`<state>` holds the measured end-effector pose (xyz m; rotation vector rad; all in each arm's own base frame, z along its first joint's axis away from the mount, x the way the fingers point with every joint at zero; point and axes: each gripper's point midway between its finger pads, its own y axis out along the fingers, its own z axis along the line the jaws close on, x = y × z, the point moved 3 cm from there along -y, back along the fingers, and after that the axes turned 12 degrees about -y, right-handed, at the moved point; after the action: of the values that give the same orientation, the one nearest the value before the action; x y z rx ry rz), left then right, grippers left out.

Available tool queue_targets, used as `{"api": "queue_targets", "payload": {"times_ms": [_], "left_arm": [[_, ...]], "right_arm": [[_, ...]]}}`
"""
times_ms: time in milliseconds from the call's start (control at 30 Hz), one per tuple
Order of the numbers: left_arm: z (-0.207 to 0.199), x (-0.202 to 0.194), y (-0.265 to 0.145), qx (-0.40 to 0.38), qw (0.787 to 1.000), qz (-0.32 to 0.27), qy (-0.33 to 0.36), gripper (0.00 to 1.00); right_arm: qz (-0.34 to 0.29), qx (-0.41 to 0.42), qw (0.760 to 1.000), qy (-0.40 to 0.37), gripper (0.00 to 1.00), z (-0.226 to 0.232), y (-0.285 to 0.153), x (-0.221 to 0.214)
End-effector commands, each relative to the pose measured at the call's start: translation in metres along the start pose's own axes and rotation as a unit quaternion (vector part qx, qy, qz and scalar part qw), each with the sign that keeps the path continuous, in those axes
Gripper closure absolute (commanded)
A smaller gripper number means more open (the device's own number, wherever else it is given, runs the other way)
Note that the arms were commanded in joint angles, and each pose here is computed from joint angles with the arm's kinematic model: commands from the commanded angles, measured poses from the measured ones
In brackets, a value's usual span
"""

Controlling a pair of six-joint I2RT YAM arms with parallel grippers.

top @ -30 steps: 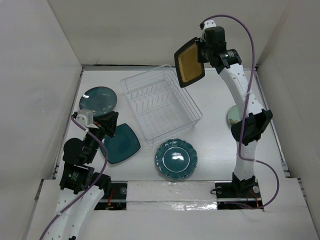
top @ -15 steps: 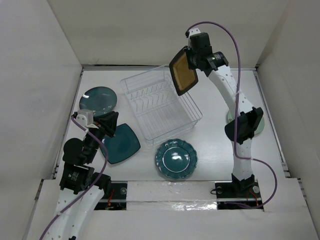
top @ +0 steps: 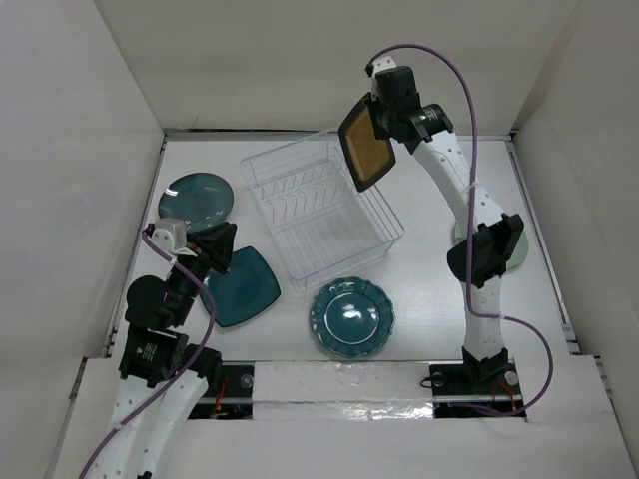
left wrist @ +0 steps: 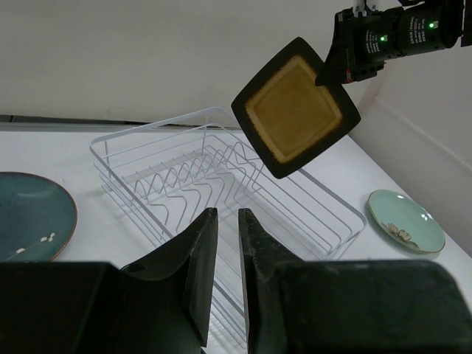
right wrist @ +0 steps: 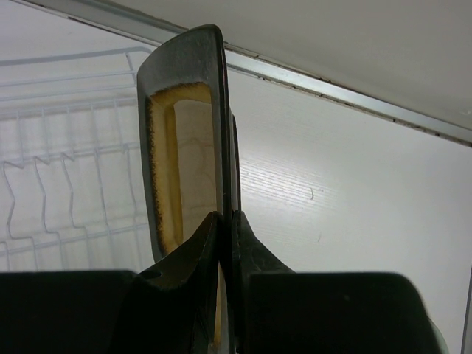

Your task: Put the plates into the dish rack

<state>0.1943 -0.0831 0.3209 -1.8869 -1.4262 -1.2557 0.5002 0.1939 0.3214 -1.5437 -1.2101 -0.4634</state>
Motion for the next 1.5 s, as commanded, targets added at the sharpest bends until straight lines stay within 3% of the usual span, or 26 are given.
{"api": "queue_targets", "payload": {"times_ms": [0,967,1333,1433,1467], "left_arm": [[-0.011,0.016,-0.001,-0.022,0.999,-0.026,0.005,0.85],[-0.011,0.015,-0.002,-0.023,0.999,-0.025,0.004,0.85],[-0.012,0.015,-0.001,-0.023,0.999,-0.024,0.004,0.85],[-0.01,0.013,0.0,-0.02,1.0,-0.021,0.004,0.85],[-0.011,0.013,0.0,-0.022,1.0,-0.02,0.003,0.85]], "right_arm": [[-0.095,-0.026,0.995,0.019,1.0,-0.009,-0.014,0.051],[-0.026,-0.008,0.996,-0.09,1.0,0.076,0.035,0.013],[-0.017,-0.014,0.993,-0.116,0.99,0.082,0.033,0.009],[-0.024,-0.025,0.993,-0.112,0.74,0.078,0.032,0.012],[-0.022,-0.03,0.993,-0.111,0.62,0.077,0.032,0.01]]}}
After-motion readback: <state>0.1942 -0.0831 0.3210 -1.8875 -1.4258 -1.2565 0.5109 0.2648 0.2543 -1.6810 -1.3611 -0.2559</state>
